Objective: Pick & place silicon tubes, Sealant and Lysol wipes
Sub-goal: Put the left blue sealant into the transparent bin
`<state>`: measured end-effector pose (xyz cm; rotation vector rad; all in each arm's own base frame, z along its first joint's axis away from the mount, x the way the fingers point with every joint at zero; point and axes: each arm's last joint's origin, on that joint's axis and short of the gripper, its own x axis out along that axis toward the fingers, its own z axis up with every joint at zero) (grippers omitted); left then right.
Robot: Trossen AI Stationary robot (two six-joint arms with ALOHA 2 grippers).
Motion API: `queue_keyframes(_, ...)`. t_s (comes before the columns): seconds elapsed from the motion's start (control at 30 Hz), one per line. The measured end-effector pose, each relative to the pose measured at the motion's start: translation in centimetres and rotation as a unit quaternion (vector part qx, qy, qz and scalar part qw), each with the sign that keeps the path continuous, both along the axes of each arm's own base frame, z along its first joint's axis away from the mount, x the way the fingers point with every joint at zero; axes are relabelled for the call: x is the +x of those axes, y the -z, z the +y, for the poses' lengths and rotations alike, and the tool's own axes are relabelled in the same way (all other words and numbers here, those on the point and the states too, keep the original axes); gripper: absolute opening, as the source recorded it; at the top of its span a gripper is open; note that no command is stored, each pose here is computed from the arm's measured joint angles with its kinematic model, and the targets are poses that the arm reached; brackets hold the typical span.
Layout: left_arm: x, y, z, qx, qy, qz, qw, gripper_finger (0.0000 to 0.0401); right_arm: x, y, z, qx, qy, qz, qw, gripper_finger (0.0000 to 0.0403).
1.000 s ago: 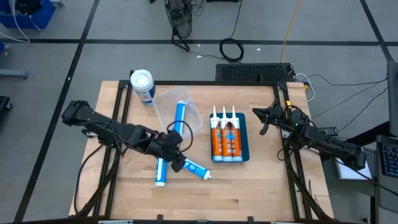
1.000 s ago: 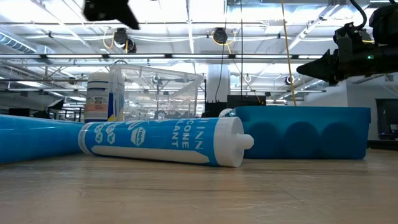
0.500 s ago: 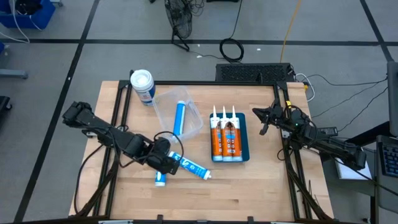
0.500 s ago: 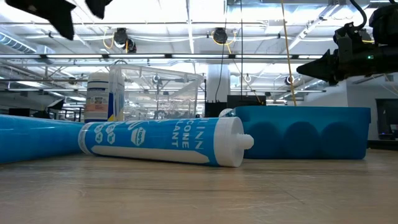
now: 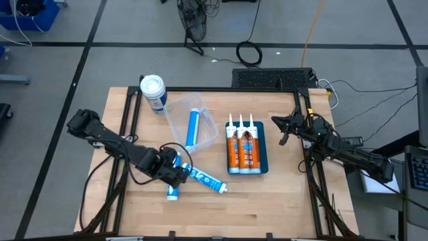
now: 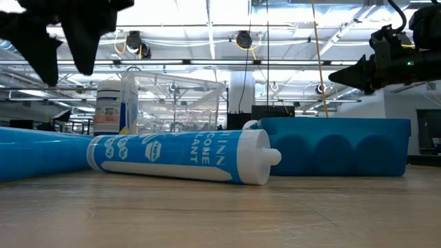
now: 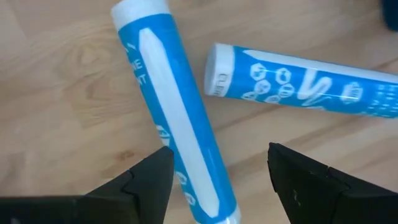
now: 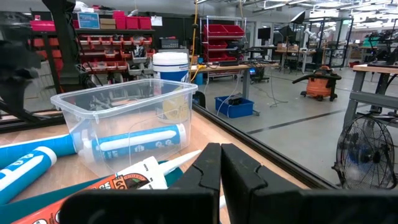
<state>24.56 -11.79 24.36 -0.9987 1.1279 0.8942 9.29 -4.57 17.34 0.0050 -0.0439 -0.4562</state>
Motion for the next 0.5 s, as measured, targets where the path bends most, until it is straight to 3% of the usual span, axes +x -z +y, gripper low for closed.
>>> queue_keyframes(0.5,0.1,1.1,1.1,-0.016,-0.013,0.022,1.000,0.0260,0.0,0.0,0.0,0.000,0.000,0.000,1.000,0.0000)
